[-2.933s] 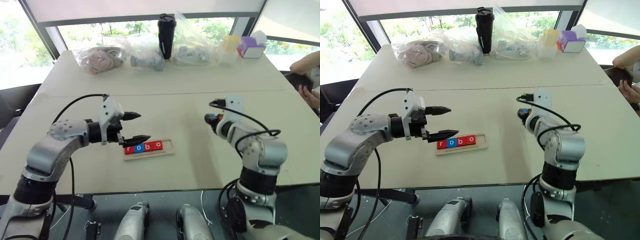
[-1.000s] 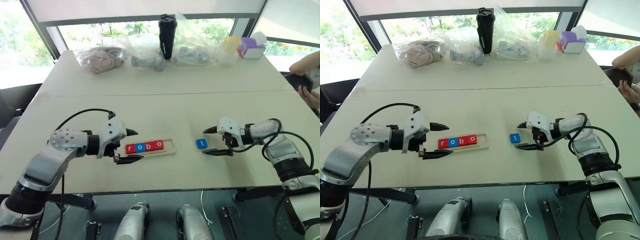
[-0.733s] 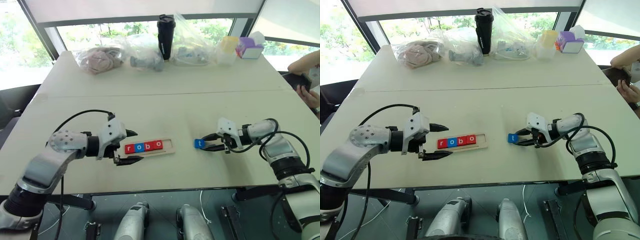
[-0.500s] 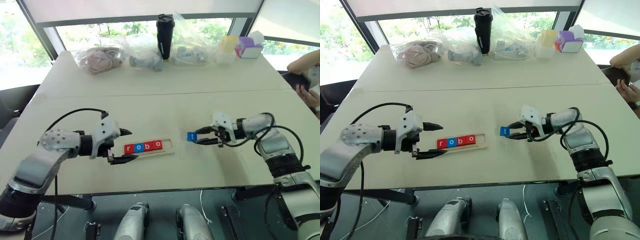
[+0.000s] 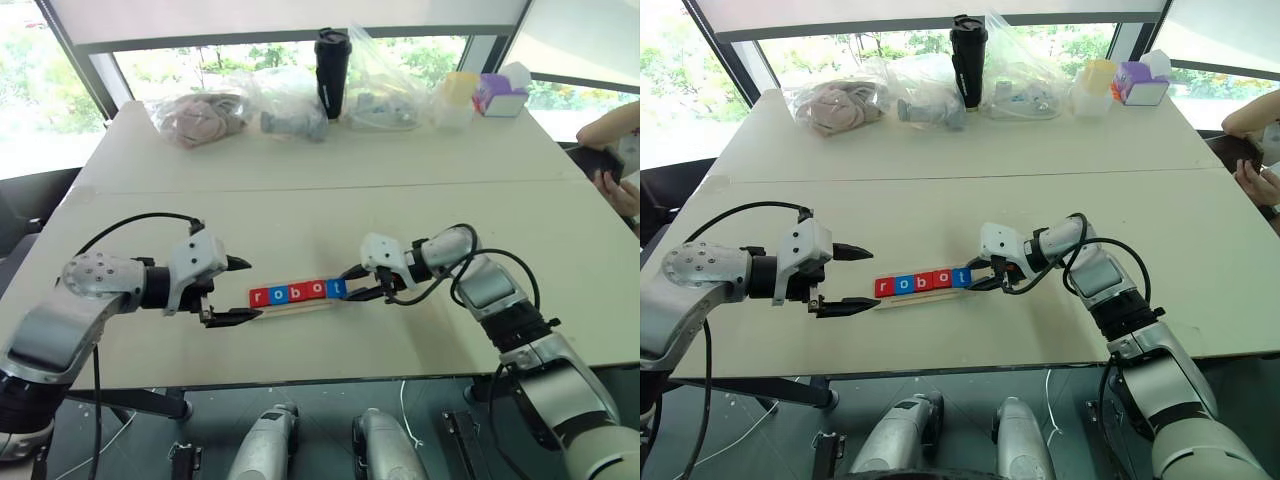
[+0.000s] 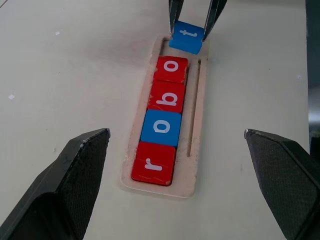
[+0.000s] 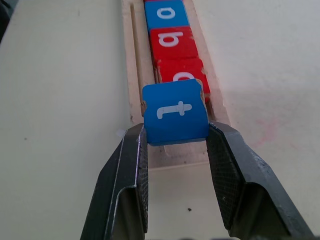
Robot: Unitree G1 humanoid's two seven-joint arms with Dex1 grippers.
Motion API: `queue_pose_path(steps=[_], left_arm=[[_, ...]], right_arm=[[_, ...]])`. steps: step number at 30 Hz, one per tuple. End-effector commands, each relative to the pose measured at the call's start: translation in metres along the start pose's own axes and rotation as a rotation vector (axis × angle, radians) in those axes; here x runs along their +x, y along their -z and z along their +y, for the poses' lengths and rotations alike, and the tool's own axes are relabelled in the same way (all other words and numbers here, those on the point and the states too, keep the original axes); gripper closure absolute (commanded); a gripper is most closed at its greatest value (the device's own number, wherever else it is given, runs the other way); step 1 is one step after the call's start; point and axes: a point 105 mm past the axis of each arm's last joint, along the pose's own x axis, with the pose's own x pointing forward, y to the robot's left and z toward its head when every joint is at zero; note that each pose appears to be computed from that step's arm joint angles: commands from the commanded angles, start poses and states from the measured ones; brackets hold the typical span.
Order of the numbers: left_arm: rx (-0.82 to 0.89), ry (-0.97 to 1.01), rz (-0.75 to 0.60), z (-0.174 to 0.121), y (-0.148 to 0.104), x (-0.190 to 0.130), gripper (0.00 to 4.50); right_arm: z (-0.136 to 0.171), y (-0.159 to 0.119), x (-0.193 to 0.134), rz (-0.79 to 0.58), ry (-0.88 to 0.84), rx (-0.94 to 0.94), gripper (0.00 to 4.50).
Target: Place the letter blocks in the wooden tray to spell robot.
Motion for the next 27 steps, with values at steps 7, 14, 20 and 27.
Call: queue_pose_path(steps=[7,14,20,27], left_arm=[[0.044,-0.025,-0.019,0.001,-0.009,-0.001,0.00],[0.049,-0.029,-0.020,0.001,-0.010,-0.001,0.00],[0.050,-0.030,-0.026,0.000,-0.013,0.001,0.00],[0.052,-0.028,-0.032,0.001,-0.015,0.003,0.00]], right_arm=[[-0.013,-0.011,0.002,0.001,0.017,-0.064,3.39],[-0.013,-0.007,0.000,0.021,0.001,-0.074,3.39],[-0.016,-0.012,-0.007,-0.019,0.012,-0.044,3.39],[-0.014,-0.009,-0.009,-0.004,0.005,-0.036,3.39]])
